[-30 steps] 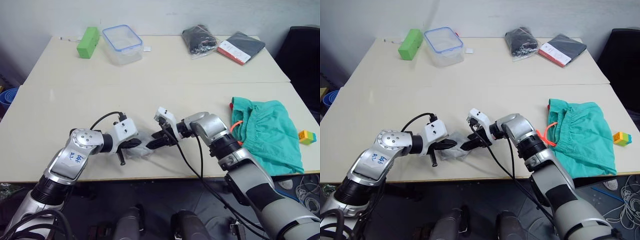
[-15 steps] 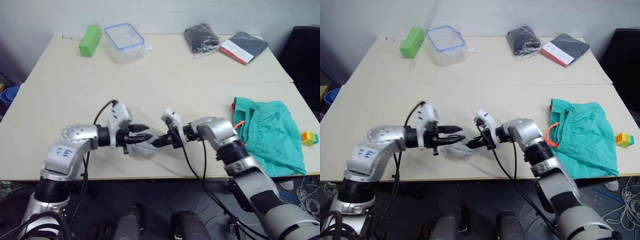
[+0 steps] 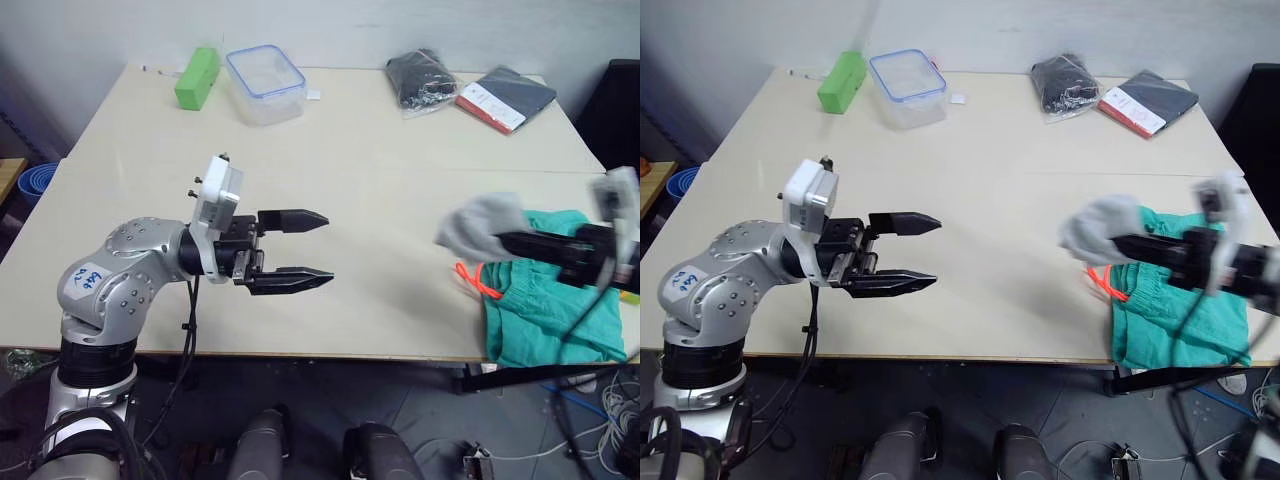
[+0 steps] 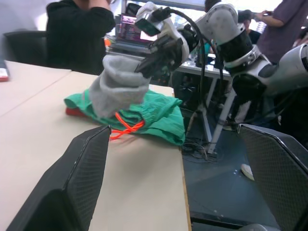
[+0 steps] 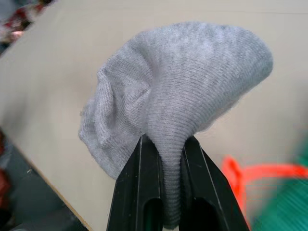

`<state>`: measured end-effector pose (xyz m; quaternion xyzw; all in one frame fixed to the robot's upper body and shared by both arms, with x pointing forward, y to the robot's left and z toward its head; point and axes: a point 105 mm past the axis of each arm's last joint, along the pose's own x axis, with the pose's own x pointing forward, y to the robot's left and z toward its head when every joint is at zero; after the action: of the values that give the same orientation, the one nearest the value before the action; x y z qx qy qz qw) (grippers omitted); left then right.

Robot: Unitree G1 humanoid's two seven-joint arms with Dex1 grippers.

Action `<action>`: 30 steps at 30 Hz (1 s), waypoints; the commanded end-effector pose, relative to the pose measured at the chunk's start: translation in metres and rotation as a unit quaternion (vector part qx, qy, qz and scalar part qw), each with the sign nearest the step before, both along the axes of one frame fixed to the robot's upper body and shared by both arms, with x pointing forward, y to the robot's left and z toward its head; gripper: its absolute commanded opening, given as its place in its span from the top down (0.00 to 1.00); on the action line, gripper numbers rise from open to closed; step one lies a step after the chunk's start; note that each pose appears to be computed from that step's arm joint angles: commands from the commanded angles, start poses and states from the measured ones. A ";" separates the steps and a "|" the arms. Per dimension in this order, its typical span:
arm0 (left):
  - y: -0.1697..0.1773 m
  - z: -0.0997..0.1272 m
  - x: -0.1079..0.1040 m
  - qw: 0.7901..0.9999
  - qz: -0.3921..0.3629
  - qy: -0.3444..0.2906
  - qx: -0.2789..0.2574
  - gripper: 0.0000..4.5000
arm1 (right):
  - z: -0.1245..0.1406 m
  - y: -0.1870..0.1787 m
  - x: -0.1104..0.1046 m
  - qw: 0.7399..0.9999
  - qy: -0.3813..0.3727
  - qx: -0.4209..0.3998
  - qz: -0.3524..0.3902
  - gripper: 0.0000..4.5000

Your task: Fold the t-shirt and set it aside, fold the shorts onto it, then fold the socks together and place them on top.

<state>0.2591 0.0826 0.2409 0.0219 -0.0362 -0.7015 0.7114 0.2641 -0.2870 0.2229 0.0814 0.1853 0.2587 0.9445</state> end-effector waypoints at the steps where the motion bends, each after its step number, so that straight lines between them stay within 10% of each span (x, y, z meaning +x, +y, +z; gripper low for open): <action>1: -0.003 0.002 0.001 1.000 -0.005 -0.016 -0.005 0.01 | -0.006 -0.030 0.006 0.997 -0.008 -0.001 -0.076 1.00; 9: -0.008 -0.002 0.010 0.999 0.014 -0.041 0.015 0.01 | -0.093 -0.087 0.047 0.966 0.029 -0.102 -0.236 1.00; 13: -0.004 -0.002 0.013 0.998 0.025 -0.044 0.022 0.00 | -0.099 -0.094 0.050 0.963 0.012 -0.084 -0.258 0.71; 22: 0.001 -0.006 0.018 0.998 0.039 -0.044 0.032 0.00 | -0.058 -0.106 0.023 0.970 -0.044 -0.053 -0.235 0.04; 30: 0.018 -0.014 0.027 0.997 0.054 -0.017 0.055 0.00 | -0.011 -0.117 -0.028 0.984 -0.037 -0.092 -0.147 0.02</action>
<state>0.2869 0.0951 0.2201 0.0663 0.0005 -0.6640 0.7448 0.2429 -0.4064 0.1867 0.0256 0.1827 0.0736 0.9801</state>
